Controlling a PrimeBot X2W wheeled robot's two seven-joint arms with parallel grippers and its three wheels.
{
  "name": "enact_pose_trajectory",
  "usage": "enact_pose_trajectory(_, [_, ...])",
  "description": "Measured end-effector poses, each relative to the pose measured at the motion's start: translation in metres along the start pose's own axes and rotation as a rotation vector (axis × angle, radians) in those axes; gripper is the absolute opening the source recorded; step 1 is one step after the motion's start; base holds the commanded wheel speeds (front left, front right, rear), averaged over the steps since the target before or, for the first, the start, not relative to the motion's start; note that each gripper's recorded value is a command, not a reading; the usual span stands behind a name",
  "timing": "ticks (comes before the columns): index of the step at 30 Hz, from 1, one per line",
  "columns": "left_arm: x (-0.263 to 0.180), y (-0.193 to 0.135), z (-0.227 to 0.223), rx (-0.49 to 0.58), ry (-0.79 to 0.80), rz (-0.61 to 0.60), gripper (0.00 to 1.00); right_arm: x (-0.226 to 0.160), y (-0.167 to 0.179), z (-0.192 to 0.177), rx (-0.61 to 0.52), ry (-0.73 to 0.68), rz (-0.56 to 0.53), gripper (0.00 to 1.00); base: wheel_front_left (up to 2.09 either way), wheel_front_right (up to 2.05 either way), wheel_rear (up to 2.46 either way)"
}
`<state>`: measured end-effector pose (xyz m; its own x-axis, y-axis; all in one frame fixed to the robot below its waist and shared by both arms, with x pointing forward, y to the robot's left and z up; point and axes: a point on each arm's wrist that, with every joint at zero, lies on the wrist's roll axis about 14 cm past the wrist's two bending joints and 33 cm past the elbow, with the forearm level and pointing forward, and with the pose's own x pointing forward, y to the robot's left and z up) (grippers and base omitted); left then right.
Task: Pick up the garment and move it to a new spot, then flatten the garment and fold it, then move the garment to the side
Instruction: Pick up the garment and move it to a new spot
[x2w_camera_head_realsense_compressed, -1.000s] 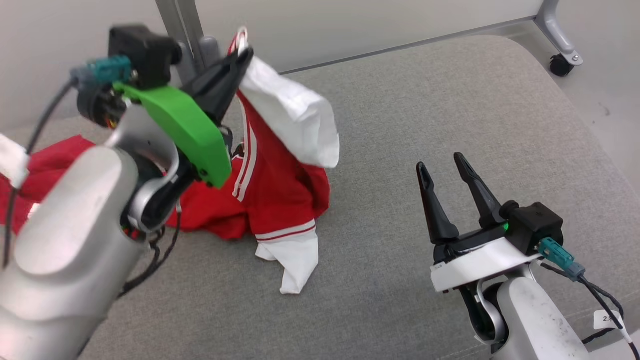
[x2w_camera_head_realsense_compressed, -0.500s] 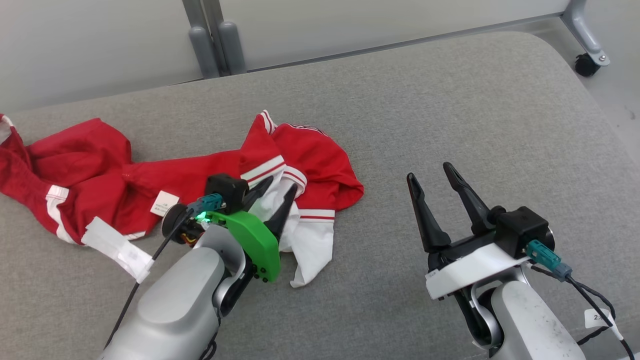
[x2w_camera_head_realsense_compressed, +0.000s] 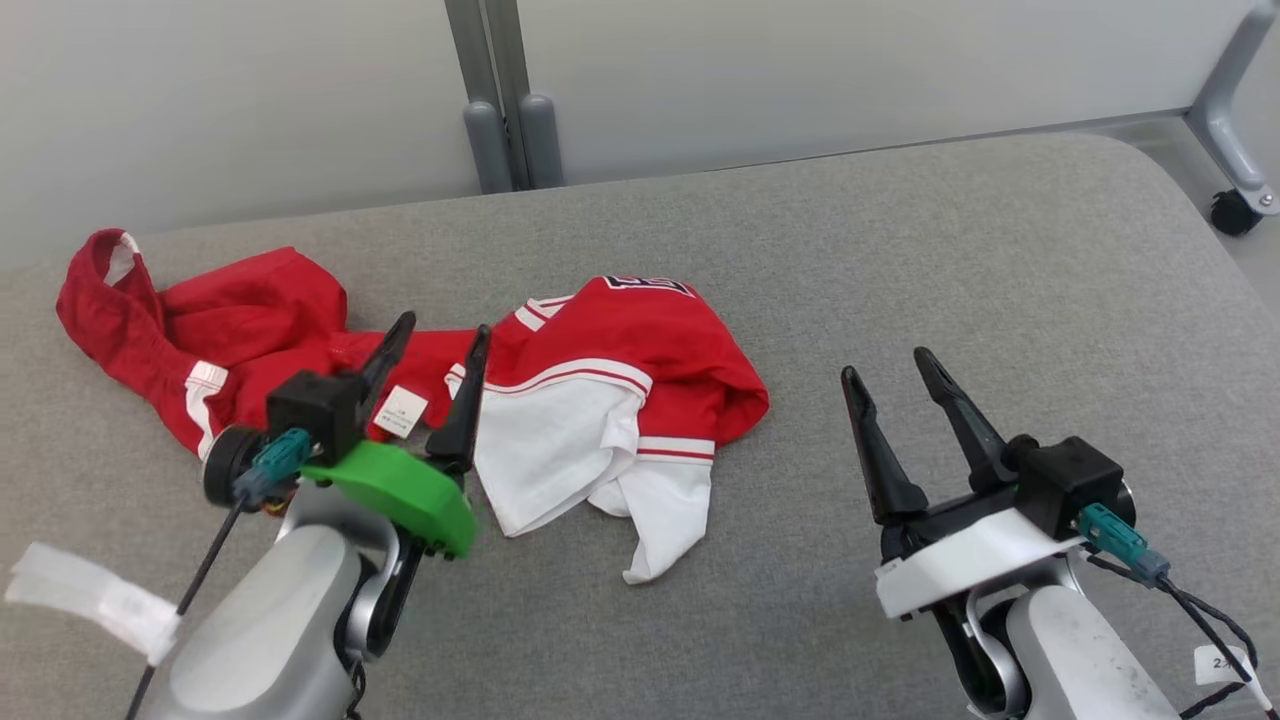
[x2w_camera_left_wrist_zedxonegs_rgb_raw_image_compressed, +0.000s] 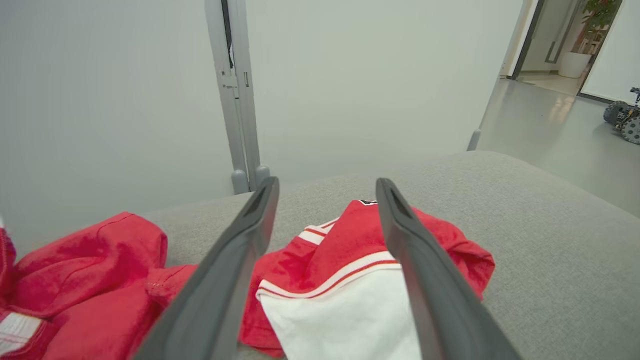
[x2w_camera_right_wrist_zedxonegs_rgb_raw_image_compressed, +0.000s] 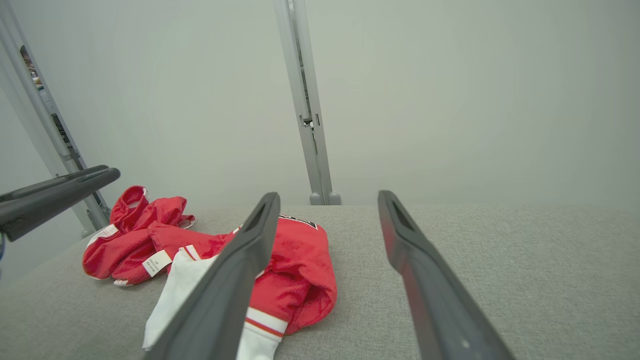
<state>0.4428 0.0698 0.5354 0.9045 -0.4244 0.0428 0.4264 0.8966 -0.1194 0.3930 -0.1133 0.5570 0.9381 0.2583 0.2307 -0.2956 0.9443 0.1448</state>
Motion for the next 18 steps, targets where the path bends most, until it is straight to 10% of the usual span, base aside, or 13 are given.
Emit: enact_pose_trajectory(18, [-0.091, 0.036, -0.001, -0.086, -0.103, 0.296, 1.0, -0.009, -0.002, 0.005, 0.002, -0.015, -0.017, 1.0, 0.0, 0.0, 0.0])
